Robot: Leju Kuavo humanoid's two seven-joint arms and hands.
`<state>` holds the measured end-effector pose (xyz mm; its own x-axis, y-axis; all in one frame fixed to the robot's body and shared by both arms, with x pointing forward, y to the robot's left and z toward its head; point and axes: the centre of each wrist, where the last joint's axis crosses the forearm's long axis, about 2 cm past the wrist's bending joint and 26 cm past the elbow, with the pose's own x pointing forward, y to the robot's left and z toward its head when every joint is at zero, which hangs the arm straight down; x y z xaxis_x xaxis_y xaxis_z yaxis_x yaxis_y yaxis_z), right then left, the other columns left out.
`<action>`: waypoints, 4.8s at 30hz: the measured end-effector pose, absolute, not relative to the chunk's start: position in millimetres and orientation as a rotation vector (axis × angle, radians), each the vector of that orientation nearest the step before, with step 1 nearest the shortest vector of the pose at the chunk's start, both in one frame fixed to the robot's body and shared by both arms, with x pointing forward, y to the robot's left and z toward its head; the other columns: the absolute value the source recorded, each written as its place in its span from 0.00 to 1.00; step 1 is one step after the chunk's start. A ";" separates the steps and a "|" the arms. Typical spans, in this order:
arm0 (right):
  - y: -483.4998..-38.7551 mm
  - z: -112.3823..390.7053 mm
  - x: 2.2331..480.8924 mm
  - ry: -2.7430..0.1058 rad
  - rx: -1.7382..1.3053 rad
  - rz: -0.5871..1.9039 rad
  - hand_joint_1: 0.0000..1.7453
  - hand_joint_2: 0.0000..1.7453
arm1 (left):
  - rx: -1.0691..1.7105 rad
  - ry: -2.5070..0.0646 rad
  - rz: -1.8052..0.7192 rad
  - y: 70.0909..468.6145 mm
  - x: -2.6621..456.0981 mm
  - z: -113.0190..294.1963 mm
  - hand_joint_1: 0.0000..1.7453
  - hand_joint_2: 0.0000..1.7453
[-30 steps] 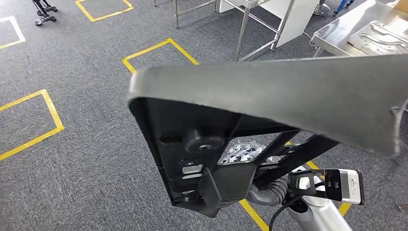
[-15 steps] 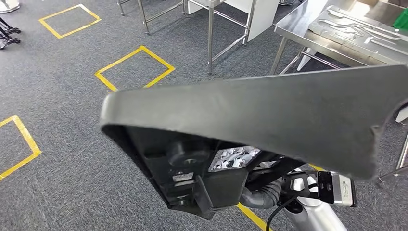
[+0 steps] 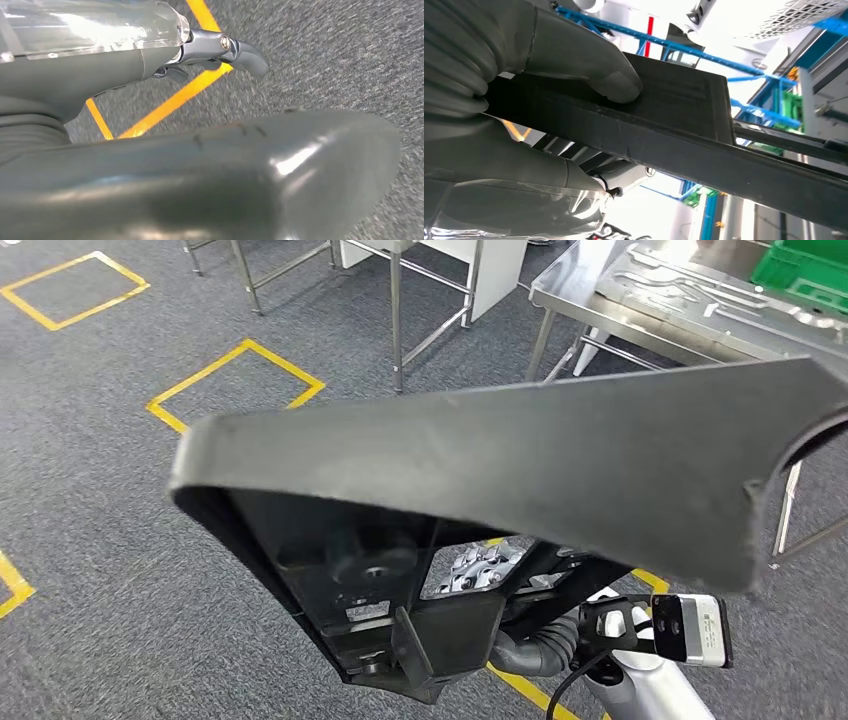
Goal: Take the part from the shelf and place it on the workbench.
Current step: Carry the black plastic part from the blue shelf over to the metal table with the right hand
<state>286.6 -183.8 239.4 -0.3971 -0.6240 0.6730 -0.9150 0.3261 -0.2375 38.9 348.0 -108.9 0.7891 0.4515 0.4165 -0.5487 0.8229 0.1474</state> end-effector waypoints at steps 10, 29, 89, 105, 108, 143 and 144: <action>-184.1 241.1 285.0 -2.141 1.357 0.824 0.99 1.00 | 0.269 -0.390 0.544 347.4 41.4 -108.7 0.00 0.00; -191.2 247.6 274.2 -2.255 1.261 0.779 0.99 1.00 | 0.233 -0.421 0.464 350.2 43.0 -108.3 0.00 0.00; -227.5 220.5 251.3 -2.267 1.182 0.761 0.99 1.00 | 0.190 -0.492 0.471 348.3 46.8 -108.1 0.00 0.00; -233.1 227.5 249.7 -2.298 1.154 0.760 0.99 1.00 | 0.190 -0.499 0.443 352.3 49.3 -107.3 0.00 0.00; -233.3 227.0 249.1 -2.296 1.158 0.754 0.99 1.00 | 0.194 -0.497 0.438 353.9 47.9 -107.3 0.00 0.00; -239.4 239.1 260.9 -2.295 1.151 0.773 0.99 1.00 | 0.207 -0.505 0.444 358.9 47.3 -106.8 0.00 0.00; -239.3 239.5 261.5 -2.296 1.151 0.774 0.99 1.00 | 0.208 -0.505 0.445 359.1 47.1 -106.8 0.00 0.00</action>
